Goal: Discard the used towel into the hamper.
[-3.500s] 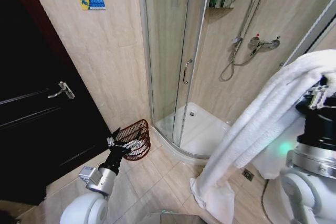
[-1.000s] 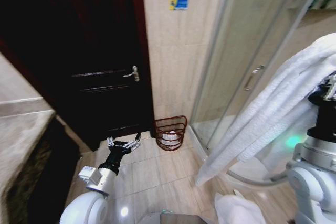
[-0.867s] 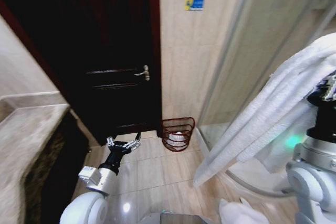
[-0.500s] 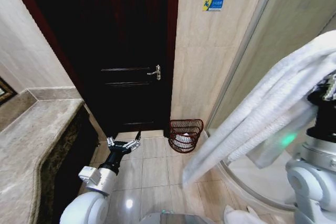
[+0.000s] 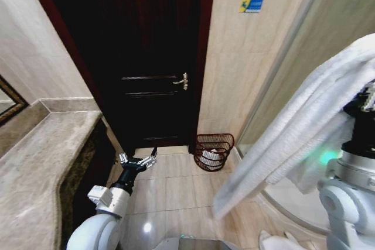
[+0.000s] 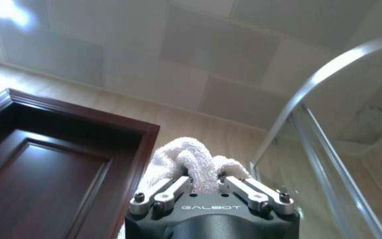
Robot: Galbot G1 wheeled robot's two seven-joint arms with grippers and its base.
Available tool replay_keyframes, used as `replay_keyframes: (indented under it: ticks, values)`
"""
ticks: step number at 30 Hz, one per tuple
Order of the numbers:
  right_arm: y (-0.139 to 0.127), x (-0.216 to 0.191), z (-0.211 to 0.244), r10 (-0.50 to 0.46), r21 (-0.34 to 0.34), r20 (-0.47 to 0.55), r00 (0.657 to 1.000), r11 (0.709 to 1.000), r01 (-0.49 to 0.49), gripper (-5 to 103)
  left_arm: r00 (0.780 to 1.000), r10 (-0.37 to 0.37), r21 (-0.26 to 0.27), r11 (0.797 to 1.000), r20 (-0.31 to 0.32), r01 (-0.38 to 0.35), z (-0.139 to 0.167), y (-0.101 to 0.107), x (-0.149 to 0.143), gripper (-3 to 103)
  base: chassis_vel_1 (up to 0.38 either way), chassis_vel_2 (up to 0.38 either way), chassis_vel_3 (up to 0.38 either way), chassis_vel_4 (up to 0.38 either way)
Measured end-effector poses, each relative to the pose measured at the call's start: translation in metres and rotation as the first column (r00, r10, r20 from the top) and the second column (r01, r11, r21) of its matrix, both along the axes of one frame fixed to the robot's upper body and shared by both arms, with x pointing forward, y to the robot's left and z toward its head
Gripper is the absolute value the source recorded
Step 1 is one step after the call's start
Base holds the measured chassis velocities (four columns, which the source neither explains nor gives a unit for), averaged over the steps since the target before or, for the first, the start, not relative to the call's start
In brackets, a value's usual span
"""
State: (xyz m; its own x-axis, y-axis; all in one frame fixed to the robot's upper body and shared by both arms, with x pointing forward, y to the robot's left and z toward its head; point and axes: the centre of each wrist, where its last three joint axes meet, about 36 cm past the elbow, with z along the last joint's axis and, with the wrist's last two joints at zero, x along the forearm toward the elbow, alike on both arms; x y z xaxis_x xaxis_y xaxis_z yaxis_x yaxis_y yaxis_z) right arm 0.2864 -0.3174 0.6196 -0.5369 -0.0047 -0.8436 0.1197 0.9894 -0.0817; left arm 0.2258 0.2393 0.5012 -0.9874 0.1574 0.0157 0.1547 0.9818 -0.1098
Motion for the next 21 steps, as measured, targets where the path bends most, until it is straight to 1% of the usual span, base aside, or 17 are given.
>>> replay_keyframes:
  ticks: [13, 21]
  values:
    - [0.0004, 0.0001, -0.0006, 0.030, -0.029, -0.005, 1.000, 0.999, -0.030, 11, 1.000, 0.000, -0.001, 1.000, 0.000, 0.000, 0.0000, -0.0002, 0.0000, 100, -0.028, -0.028, 0.012, 0.017]
    - [0.0004, -0.0005, -0.0020, 0.035, -0.030, -0.004, 0.999, 0.999, -0.035, 11, 1.000, 0.000, -0.001, 1.000, 0.000, 0.000, 0.0000, -0.0001, 0.0000, 100, -0.051, 0.106, 0.050, -0.074]
